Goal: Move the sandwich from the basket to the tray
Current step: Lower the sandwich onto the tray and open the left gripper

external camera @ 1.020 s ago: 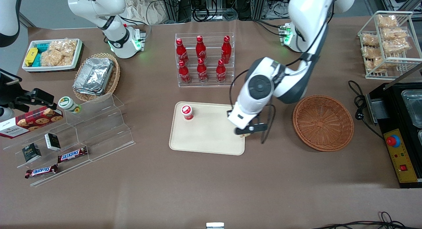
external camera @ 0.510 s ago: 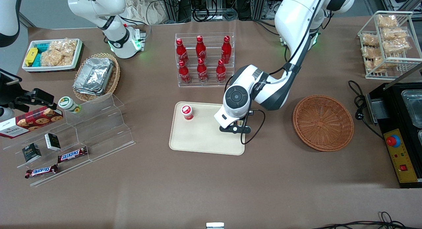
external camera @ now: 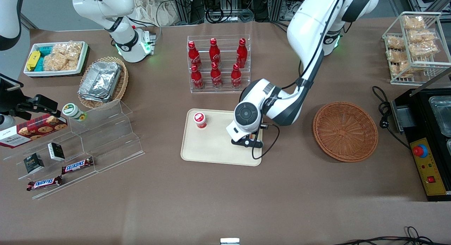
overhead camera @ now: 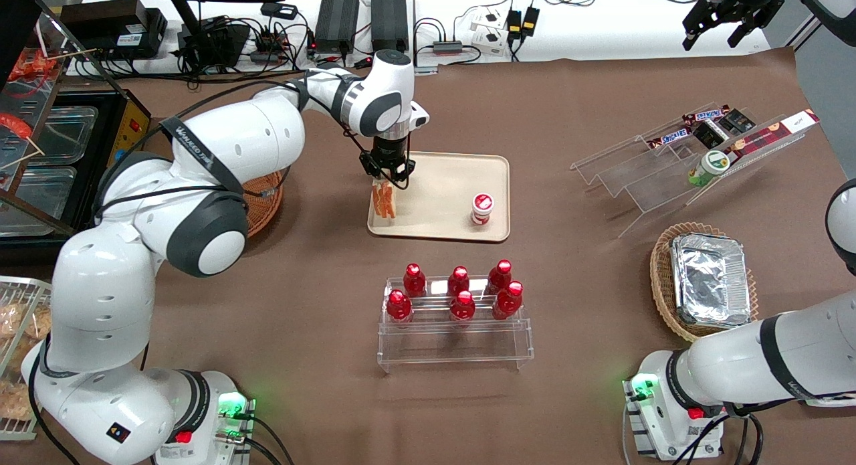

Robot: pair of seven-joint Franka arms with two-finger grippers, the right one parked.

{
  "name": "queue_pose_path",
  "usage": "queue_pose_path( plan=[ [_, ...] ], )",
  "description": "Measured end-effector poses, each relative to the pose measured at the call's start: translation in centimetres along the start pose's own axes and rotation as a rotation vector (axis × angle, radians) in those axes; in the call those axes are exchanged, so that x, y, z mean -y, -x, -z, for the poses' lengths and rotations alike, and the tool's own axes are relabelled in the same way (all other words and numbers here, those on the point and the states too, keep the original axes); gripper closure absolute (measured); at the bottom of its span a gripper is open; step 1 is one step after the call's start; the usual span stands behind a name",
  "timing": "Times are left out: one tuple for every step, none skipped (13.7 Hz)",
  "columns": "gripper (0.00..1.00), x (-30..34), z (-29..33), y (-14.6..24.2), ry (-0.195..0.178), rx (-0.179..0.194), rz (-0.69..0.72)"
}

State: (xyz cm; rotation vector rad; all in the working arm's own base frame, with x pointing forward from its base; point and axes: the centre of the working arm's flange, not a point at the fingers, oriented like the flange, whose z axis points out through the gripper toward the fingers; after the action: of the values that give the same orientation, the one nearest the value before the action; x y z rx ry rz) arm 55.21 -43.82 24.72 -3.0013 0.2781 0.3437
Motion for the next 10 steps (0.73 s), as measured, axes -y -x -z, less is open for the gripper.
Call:
queue_pose_path(
  plan=[
    [0.66,0.0,-0.6,-0.4,-0.006,0.000,-0.002],
    [0.66,0.0,-1.1,-0.8,-0.005,-0.007,-0.004],
    [0.66,-0.1,-1.4,-1.1,0.001,-0.020,-0.004],
    [0.65,-0.2,-1.8,-1.4,0.006,-0.030,-0.004],
    [0.63,-0.2,-2.0,-1.5,0.008,-0.034,-0.004],
    [0.63,-0.2,-1.9,-1.5,0.008,-0.037,-0.005],
    [0.58,-0.3,-1.6,-1.6,0.010,-0.042,-0.005],
    [0.47,-0.3,-1.4,-1.7,0.012,-0.046,-0.004],
    [0.37,-0.3,-1.1,-1.8,0.015,-0.051,-0.002],
    [0.26,-0.3,-0.7,-1.8,0.019,-0.059,0.006]
  ],
)
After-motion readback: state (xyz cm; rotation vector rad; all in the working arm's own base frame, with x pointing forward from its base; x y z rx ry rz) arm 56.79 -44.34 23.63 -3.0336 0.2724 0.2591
